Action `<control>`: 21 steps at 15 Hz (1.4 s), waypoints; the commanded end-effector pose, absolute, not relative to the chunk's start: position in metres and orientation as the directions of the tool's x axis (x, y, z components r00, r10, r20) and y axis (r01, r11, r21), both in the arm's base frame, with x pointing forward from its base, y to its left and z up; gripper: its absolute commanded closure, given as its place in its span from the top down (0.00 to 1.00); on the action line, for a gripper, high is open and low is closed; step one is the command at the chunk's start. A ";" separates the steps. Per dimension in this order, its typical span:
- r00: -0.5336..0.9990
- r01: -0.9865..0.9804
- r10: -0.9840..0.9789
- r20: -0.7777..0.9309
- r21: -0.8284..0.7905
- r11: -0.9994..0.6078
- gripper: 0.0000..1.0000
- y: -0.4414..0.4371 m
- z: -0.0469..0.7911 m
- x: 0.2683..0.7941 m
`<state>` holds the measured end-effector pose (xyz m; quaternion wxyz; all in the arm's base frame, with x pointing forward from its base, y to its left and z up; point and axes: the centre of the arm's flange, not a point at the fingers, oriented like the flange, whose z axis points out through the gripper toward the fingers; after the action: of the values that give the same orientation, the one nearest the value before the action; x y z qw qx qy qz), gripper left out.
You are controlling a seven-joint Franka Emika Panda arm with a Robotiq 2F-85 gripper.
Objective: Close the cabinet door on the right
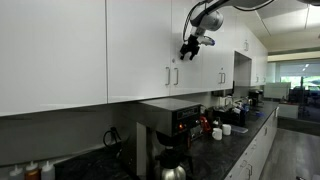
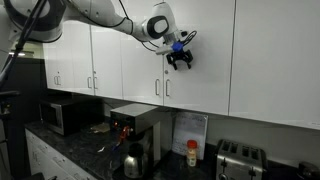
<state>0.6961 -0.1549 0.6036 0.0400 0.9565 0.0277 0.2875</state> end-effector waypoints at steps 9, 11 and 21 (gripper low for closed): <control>0.955 0.063 0.076 0.288 0.054 -0.997 1.00 -0.140 0.611 0.587; 0.967 0.052 0.063 0.247 0.052 -0.997 1.00 -0.138 0.620 0.554; 0.998 0.043 0.040 0.054 -0.055 -0.998 1.00 -0.106 0.620 0.419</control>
<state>0.4632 -0.1198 0.6317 -0.0094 0.9984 0.0183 0.0523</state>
